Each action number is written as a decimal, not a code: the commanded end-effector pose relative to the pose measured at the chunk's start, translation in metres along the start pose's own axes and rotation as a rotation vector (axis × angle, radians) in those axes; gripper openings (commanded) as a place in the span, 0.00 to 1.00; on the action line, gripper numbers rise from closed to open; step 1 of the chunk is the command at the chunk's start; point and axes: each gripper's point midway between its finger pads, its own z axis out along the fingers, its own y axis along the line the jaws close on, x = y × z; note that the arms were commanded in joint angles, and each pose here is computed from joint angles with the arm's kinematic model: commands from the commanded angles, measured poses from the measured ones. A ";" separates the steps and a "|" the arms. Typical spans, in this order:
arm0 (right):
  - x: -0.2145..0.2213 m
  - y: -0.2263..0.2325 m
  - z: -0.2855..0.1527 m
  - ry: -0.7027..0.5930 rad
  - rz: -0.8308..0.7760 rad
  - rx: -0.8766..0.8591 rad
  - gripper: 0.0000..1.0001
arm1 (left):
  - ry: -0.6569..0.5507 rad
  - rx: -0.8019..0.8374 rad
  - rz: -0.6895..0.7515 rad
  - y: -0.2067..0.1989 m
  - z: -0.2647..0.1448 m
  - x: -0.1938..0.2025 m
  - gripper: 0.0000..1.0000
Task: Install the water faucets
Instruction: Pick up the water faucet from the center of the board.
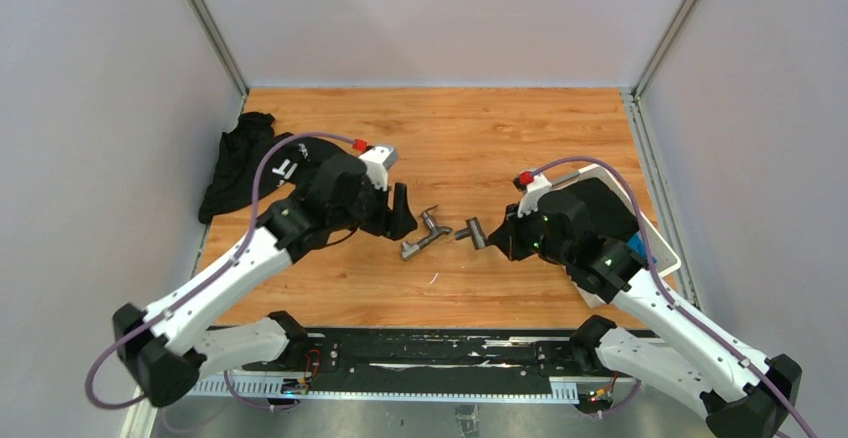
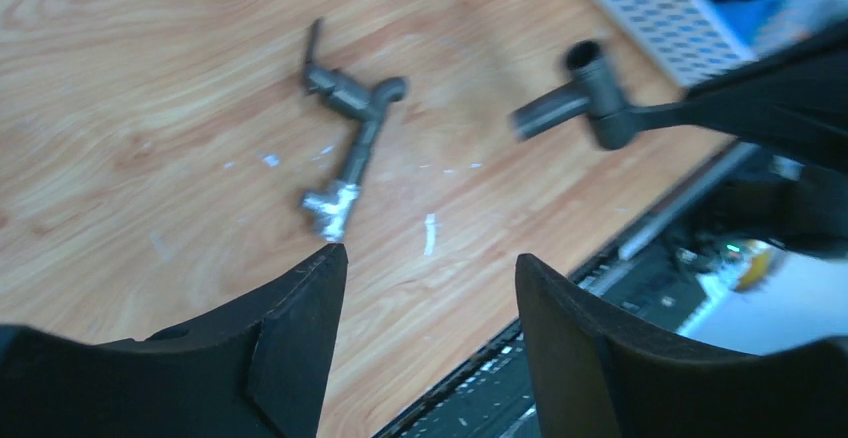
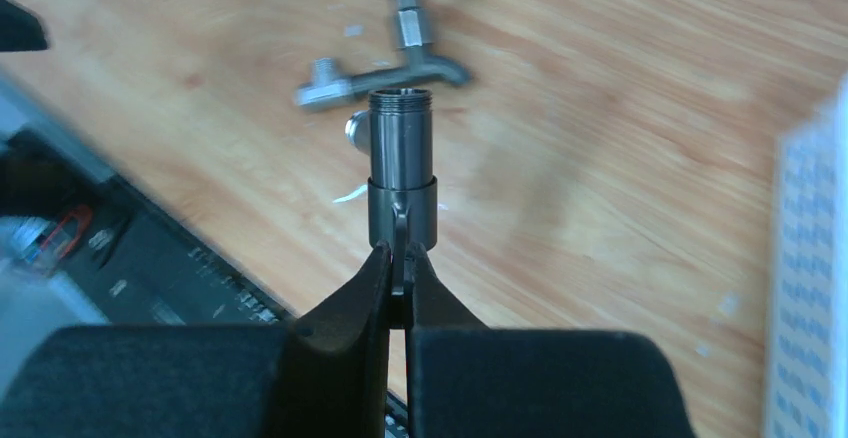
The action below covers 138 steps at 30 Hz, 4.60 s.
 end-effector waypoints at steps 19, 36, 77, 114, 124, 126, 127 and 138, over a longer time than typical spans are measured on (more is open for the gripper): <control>-0.051 0.149 -0.069 -0.165 -0.086 -0.936 0.00 | -0.196 0.761 0.131 -0.099 -0.094 0.025 0.77; -0.047 0.149 -0.068 -0.158 -0.054 -0.958 0.00 | -0.209 0.802 0.089 -0.098 -0.097 0.028 0.11; -0.008 0.213 -0.056 0.219 -0.186 -1.196 0.62 | -0.131 0.886 0.288 -0.107 -0.120 0.038 0.00; -0.078 0.200 -0.071 0.555 0.731 -0.988 0.00 | -0.835 0.266 1.121 -0.037 -0.147 -0.007 0.77; -0.071 0.221 -0.049 0.644 0.911 -0.945 0.00 | -0.847 0.200 1.282 -0.034 -0.143 -0.017 0.77; -0.070 0.225 -0.044 0.657 0.926 -0.929 0.00 | -0.851 0.234 1.279 -0.039 -0.142 -0.014 0.76; -0.071 0.228 -0.042 0.661 0.931 -0.931 0.00 | -0.848 0.249 1.281 -0.041 -0.141 -0.012 0.76; -0.075 0.249 -0.037 0.694 0.938 -0.977 0.00 | -0.736 0.322 1.320 -0.040 -0.125 0.012 0.73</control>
